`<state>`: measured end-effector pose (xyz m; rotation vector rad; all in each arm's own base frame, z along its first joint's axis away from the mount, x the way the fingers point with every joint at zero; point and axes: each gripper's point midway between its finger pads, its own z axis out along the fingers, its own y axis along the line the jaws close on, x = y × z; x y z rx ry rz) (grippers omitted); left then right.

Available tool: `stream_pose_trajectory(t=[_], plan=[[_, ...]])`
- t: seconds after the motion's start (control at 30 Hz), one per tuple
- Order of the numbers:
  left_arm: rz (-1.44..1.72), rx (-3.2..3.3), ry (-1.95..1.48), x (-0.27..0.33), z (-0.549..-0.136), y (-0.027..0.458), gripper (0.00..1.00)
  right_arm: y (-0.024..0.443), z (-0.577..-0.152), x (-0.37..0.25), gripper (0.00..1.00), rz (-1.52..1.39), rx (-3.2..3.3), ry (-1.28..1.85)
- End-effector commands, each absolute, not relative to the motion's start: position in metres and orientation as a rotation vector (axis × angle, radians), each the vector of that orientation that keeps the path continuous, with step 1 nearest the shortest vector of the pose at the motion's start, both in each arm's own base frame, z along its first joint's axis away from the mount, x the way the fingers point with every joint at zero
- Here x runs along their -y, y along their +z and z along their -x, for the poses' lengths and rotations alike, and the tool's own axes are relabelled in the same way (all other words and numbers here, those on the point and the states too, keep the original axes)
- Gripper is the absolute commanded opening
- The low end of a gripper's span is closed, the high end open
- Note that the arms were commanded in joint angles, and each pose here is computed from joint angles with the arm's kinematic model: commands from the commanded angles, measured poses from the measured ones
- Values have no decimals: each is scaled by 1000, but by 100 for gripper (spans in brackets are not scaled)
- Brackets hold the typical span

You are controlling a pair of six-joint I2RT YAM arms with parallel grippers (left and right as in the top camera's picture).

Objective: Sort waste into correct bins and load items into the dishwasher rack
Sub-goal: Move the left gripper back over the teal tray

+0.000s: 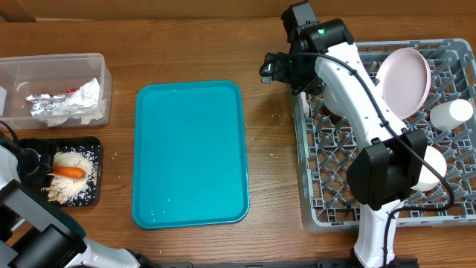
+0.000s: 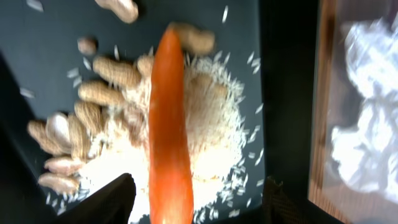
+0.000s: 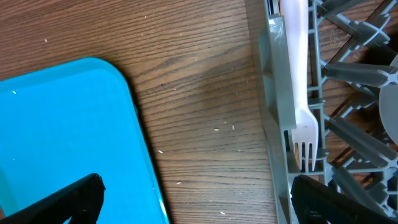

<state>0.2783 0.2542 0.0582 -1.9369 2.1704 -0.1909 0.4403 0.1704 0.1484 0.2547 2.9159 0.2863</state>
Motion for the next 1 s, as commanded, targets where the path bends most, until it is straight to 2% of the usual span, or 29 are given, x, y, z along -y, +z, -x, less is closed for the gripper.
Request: stream_pose_trajectory(t=[0.0,0.27,0.43,0.6,0.67,0.8,0.97], plan=[[1889,-2198,-238,-255,-284,72,66,157,-443,-171,100,-258,-2892,297],[1780,-2165,-332,-240,-298,149,66,157,-443,-171,100,-258,-2892,297],[1524,-2172,-509,-198,-312,207,72,157,-443,-171,100,-258,-2892,297],[1267,-2226,-547,-142,-307,254,96,157,-443,-171,100,-258,-2892,297],[1127,-2277,-529,-114,-300,269,100,157,-443,-171,100,-258,-2892,297],[994,-2370,-458,-74,-283,278,100,157,-443,-171,100,-258,-2892,297],[895,-2571,-479,-27,-262,261,100,157,-443,-171,100,-258,-2892,298]])
